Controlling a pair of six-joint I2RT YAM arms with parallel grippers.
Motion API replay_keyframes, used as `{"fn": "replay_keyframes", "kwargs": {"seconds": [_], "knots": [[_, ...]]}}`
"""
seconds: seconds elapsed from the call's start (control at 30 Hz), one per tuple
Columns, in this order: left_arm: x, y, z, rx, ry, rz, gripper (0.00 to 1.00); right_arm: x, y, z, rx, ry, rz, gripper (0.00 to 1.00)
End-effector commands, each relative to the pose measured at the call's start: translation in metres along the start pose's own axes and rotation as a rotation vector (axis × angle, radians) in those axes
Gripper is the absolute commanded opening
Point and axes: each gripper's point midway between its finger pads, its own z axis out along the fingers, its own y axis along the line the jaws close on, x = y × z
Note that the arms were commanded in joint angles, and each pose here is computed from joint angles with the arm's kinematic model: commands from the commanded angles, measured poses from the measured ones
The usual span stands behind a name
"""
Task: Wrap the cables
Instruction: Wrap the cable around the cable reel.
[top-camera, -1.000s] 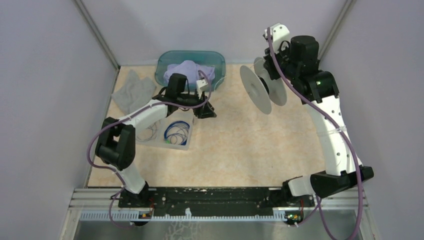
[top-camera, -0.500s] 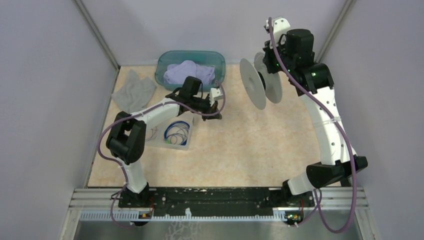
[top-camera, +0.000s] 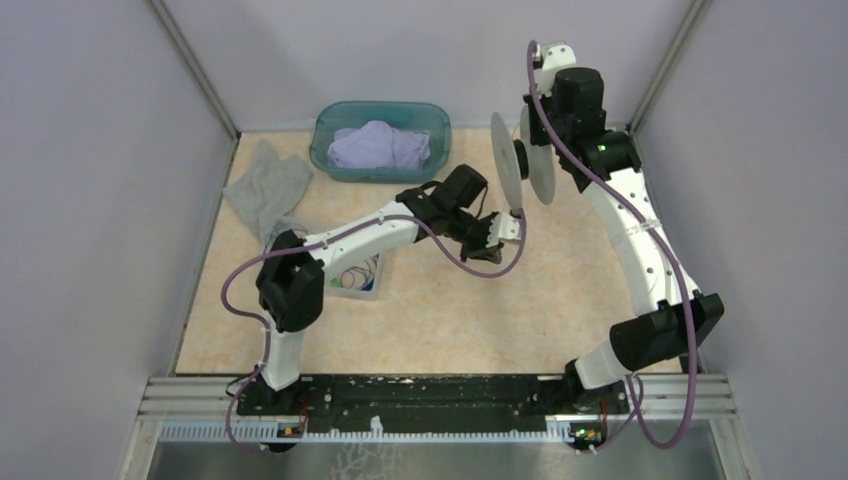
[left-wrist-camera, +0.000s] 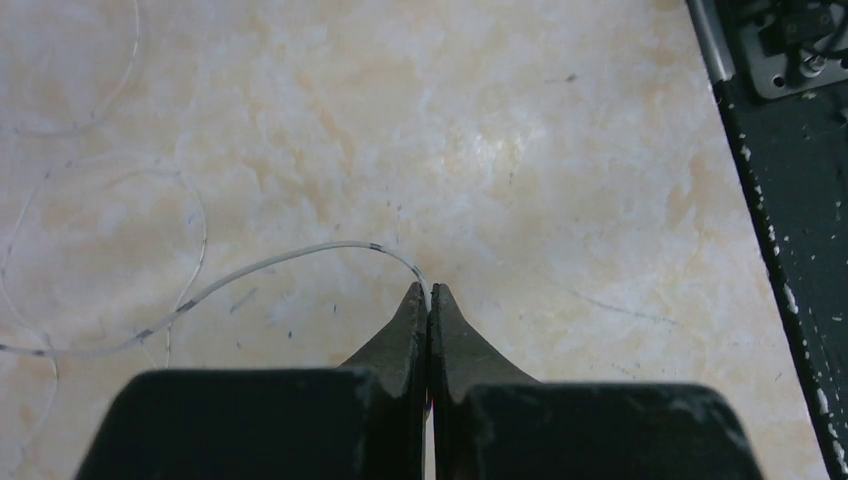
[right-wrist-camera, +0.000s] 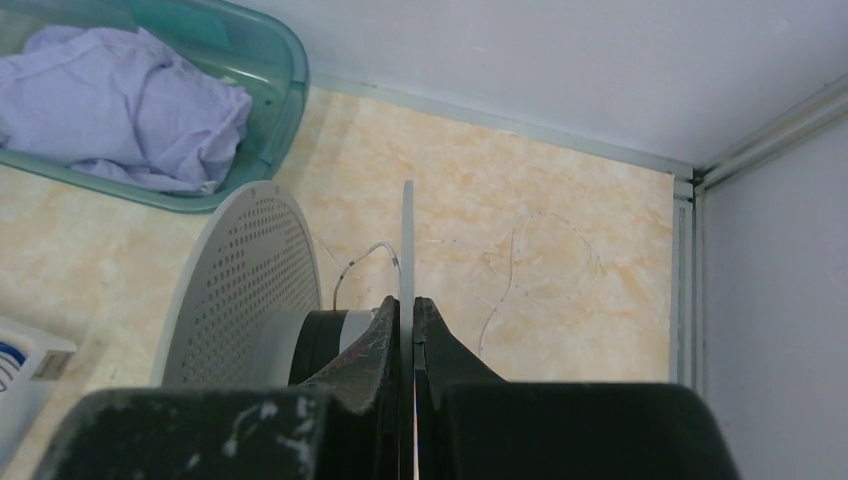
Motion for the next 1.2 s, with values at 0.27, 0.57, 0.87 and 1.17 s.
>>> {"fn": "replay_keyframes", "kwargs": {"seconds": [0.27, 0.57, 0.87, 1.17], "knots": [[-0.084, -0.046, -0.029, 0.159, -0.114, 0.111, 0.0, -0.007, -0.023, 0.025, 0.145, -0.111, 0.018, 0.0], [-0.142, -0.015, -0.101, 0.042, -0.282, 0.072, 0.01, 0.031, -0.027, 0.016, 0.167, -0.07, -0.05, 0.0], [-0.133, 0.096, -0.171, -0.241, -0.428, -0.147, 0.01, 0.066, 0.008, 0.001, -0.054, -0.019, -0.129, 0.0], [-0.098, 0.142, -0.185, -0.265, -0.498, -0.316, 0.01, 0.09, 0.046, -0.012, -0.288, 0.039, -0.181, 0.0]]}}
